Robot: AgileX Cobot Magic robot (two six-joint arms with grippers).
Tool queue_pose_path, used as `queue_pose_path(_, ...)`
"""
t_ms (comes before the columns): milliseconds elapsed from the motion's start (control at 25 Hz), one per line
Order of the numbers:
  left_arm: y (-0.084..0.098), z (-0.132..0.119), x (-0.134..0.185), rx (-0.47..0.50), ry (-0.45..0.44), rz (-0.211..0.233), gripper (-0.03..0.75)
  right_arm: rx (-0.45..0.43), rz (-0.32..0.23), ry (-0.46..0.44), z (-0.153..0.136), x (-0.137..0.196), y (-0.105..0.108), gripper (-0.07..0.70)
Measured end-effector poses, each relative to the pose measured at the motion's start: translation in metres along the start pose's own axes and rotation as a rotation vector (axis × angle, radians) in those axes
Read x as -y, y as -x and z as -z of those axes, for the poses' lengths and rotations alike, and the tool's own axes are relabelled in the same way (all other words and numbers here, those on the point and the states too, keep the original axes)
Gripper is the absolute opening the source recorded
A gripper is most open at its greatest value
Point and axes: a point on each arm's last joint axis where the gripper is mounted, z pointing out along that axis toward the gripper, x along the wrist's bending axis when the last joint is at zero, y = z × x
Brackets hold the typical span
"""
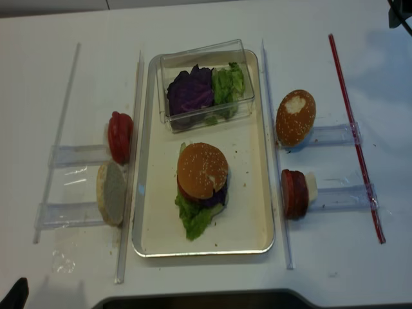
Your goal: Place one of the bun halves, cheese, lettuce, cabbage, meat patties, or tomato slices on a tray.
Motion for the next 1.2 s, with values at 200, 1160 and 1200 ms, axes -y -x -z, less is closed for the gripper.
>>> queue_pose_path(200, 0.000, 0.000, 0.000, 0.000, 0.000, 0.000, 0.426, 0.000, 0.024, -0.002, 0.001, 0.001, 0.000, 0.309)
queue_pose_path(1160, 0.000, 0.000, 0.000, 0.000, 0.000, 0.000, 0.426, 0.007, 0.042, 0.053, 0.046, 0.103, 0.009, 0.305)
queue_pose_path(1200, 0.000, 0.000, 0.000, 0.000, 0.000, 0.000, 0.426, 0.007, 0.042, 0.056, 0.047, 0.114, 0.010, 0.305)
